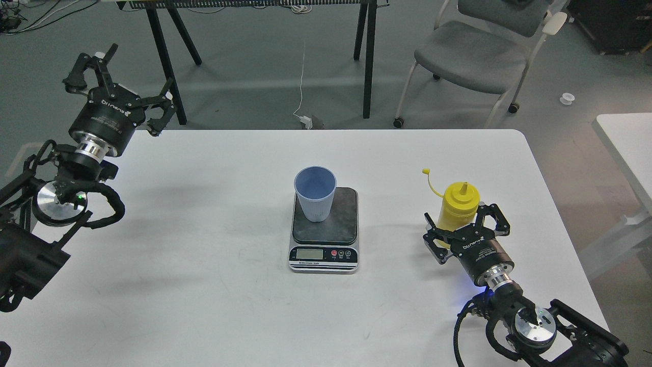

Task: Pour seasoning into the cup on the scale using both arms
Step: 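Open the right gripper and pull it back from the bottle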

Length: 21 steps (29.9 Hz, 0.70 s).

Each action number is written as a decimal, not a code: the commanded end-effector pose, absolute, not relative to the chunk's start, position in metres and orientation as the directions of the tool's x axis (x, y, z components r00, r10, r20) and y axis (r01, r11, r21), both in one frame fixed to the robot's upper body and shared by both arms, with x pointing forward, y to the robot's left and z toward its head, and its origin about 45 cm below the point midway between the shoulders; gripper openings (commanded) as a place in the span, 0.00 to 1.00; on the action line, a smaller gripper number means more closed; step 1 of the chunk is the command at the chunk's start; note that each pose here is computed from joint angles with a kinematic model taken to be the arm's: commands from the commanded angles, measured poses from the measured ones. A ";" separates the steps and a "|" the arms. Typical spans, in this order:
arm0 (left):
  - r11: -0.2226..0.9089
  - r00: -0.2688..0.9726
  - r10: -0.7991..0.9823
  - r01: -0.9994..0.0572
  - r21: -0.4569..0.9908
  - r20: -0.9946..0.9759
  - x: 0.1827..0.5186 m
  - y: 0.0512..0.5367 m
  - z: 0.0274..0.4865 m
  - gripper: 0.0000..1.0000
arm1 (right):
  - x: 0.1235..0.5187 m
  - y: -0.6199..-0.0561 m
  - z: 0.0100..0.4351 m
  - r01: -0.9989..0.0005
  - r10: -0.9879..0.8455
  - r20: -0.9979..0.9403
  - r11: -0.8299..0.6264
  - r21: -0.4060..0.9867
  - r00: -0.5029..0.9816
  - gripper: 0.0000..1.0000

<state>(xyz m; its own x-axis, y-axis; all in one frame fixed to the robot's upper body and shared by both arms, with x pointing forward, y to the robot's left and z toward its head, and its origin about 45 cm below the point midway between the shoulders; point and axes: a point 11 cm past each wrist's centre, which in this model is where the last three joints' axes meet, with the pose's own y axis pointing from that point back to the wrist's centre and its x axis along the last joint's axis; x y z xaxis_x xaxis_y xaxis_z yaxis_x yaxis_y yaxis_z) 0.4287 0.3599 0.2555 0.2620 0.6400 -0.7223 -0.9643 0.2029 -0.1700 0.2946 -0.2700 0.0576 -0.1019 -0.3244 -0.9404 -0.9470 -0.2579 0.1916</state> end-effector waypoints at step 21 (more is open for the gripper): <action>0.226 0.300 0.644 -0.953 -0.199 -0.704 0.425 0.362 0.270 1.00 | 0.229 -0.374 0.079 -0.947 -0.471 -0.868 -0.175 0.268 -0.159 1.00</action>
